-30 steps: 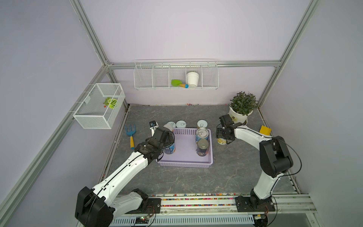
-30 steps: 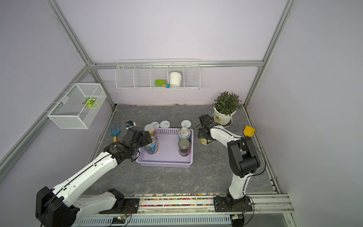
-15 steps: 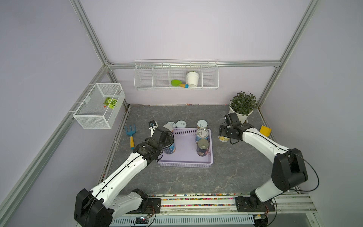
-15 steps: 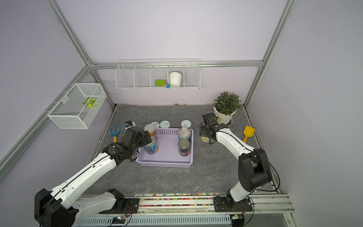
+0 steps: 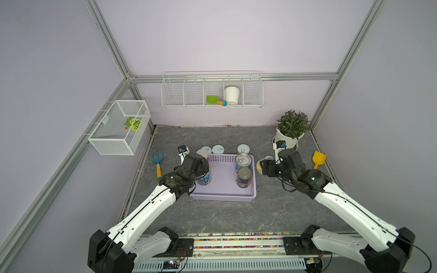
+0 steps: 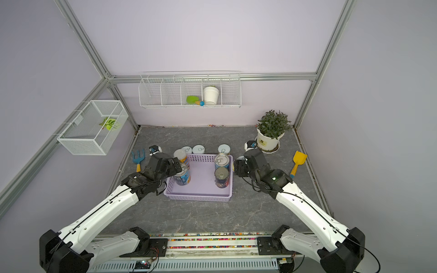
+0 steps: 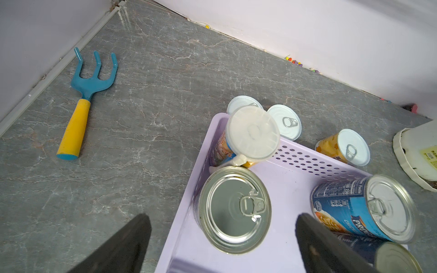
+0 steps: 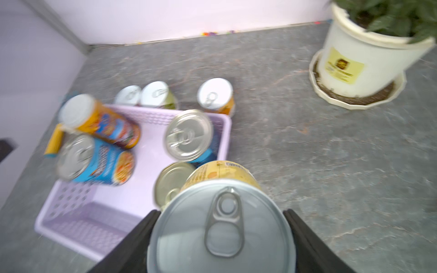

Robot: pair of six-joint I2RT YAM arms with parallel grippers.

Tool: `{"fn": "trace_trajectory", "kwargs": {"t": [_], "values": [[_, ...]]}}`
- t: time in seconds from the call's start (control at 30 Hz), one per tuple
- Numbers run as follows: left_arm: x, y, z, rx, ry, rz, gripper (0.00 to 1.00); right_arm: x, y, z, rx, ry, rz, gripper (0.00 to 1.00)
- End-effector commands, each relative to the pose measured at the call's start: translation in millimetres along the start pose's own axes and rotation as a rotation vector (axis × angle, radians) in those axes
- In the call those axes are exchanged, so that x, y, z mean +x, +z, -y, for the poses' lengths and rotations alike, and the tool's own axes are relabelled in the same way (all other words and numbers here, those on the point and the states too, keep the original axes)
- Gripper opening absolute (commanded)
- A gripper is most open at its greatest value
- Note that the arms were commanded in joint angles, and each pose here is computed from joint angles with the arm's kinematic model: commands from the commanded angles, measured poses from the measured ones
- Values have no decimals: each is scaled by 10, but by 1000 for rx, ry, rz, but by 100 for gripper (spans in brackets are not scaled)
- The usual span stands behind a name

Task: Put the canned food in the basket
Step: Pick up the canned food from the center of the board, then place the canned food in the basket.

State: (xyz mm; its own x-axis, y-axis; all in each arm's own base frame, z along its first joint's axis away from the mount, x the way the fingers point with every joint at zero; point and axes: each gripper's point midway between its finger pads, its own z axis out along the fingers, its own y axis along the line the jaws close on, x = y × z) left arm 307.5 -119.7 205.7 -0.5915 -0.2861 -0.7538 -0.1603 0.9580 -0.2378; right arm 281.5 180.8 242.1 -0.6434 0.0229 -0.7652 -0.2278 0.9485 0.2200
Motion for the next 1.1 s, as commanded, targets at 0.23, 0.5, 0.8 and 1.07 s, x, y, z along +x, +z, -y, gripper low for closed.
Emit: {"fn": "trace_trajectory", "kwargs": {"t": [0.23, 0.5, 0.8, 1.07], "values": [[-13, -50, -87, -15, 3, 14, 100, 23, -97, -818, -153, -187, 105, 42], [-53, -113, -93, 3, -12, 30, 100, 323, -19, -1375, -237, -320, 53, 41], [-59, -124, -90, 13, -18, 31, 100, 669, 199, -1565, -253, -337, -27, 40], [-58, -120, -83, 17, -20, 28, 100, 750, 451, -1442, -112, -336, -53, 40]]}}
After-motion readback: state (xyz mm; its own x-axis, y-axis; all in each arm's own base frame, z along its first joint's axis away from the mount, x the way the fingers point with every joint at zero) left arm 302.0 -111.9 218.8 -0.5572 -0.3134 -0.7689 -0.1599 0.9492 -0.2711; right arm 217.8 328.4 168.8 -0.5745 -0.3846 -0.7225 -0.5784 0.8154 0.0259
